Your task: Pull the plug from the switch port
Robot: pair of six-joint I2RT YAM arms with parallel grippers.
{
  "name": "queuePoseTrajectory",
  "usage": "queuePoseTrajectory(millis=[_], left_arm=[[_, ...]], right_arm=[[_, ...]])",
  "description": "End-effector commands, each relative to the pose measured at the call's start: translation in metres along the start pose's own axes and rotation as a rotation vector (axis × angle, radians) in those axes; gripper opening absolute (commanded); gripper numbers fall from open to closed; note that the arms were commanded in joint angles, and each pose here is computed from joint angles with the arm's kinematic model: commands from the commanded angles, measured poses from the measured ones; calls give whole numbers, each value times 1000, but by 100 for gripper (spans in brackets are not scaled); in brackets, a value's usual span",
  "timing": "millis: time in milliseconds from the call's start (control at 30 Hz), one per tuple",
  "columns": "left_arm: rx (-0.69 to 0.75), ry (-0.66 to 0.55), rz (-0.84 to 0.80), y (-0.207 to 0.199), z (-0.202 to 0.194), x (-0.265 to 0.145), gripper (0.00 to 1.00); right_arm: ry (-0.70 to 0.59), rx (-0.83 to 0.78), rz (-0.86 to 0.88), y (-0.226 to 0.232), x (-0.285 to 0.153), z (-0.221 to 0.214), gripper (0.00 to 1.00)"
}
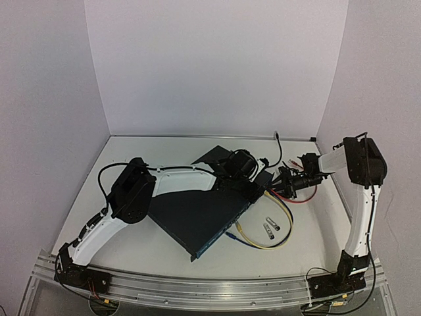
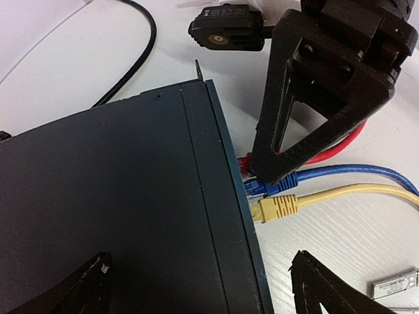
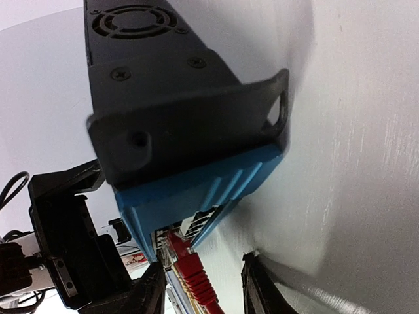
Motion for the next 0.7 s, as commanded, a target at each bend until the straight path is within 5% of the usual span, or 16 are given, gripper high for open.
queuePoseTrajectory(millis=[0,400,667], left_arm=[[-4,86,0,2,-28,16,94],[-8,90,-9,1,-30,18,94],[-3,97,-7,1,-33,20,94]], right_arm=[[17,-4,-5,-1,8,2,37],[8,17,-12,-1,11,7,34],[-11,48,-21,-1,12,12,16]])
Point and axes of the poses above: each gripper's point midway between its finger pads, its own x axis out along the fingers, its own y axis along the line the jaws close on, z = x × y, the point moved 10 cm from there along -x, back along the fingers, and after that the axes turned 3 degrees about -x, right-handed, at the moved point
